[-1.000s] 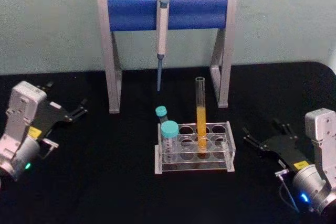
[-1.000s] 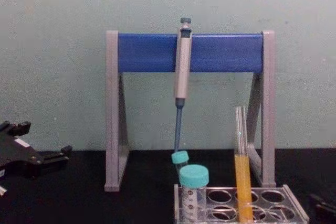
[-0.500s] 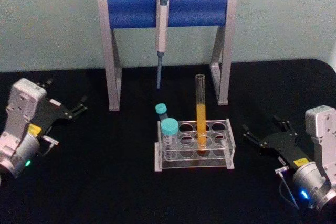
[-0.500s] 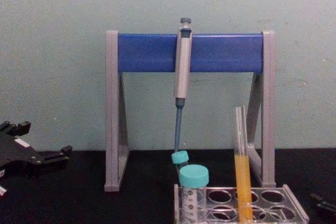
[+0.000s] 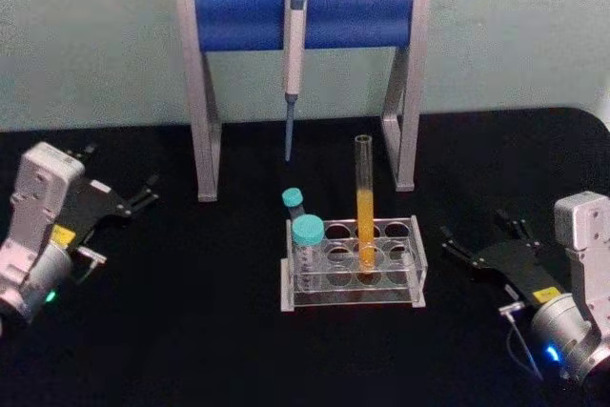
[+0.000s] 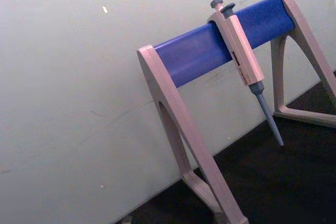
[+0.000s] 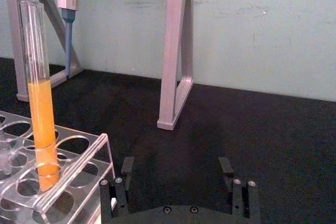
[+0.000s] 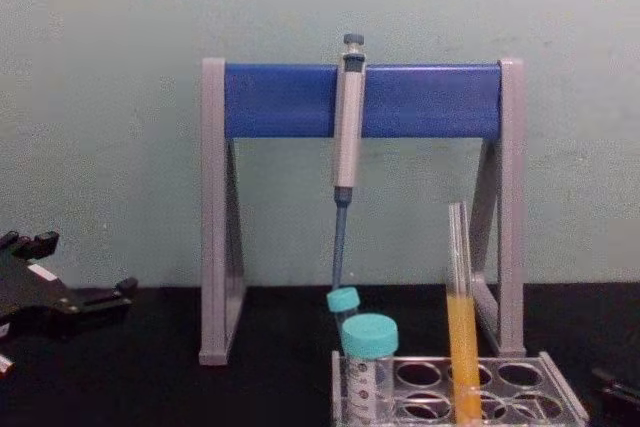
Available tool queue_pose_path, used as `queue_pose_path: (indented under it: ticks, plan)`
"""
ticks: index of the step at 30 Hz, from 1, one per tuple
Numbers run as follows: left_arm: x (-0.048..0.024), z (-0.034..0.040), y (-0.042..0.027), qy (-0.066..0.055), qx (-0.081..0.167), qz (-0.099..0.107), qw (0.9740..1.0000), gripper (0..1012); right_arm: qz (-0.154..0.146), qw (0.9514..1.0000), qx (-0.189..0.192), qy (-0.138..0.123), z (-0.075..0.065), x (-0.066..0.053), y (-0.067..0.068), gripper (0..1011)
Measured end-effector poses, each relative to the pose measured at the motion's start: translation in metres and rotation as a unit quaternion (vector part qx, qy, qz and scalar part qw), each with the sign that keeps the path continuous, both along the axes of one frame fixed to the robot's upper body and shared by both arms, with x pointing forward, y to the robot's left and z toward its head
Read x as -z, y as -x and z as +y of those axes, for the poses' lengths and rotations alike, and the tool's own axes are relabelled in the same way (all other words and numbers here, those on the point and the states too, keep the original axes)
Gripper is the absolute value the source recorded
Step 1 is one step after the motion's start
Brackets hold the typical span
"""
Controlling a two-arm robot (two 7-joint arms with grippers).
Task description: Pick up the test tube from the test tube rack, shake it, then place it back into the test tube rack.
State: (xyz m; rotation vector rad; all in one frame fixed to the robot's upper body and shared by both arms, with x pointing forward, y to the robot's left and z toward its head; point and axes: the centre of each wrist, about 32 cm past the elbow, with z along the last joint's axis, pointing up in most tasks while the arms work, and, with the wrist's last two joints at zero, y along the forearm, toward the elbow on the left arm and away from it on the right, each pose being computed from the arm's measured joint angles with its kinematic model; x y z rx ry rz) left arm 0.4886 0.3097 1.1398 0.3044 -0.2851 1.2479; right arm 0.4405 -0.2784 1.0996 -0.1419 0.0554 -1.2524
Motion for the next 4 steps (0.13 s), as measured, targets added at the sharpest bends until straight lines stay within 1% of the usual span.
queue_pose_path:
  ticks: [4]
  plan:
    - [0.0000,0.0000,0.0000,0.000,0.000,0.000,1.0000,1001,0.000,1.0000,0.000,0.000,0.0000,0.0000,0.0000,1000]
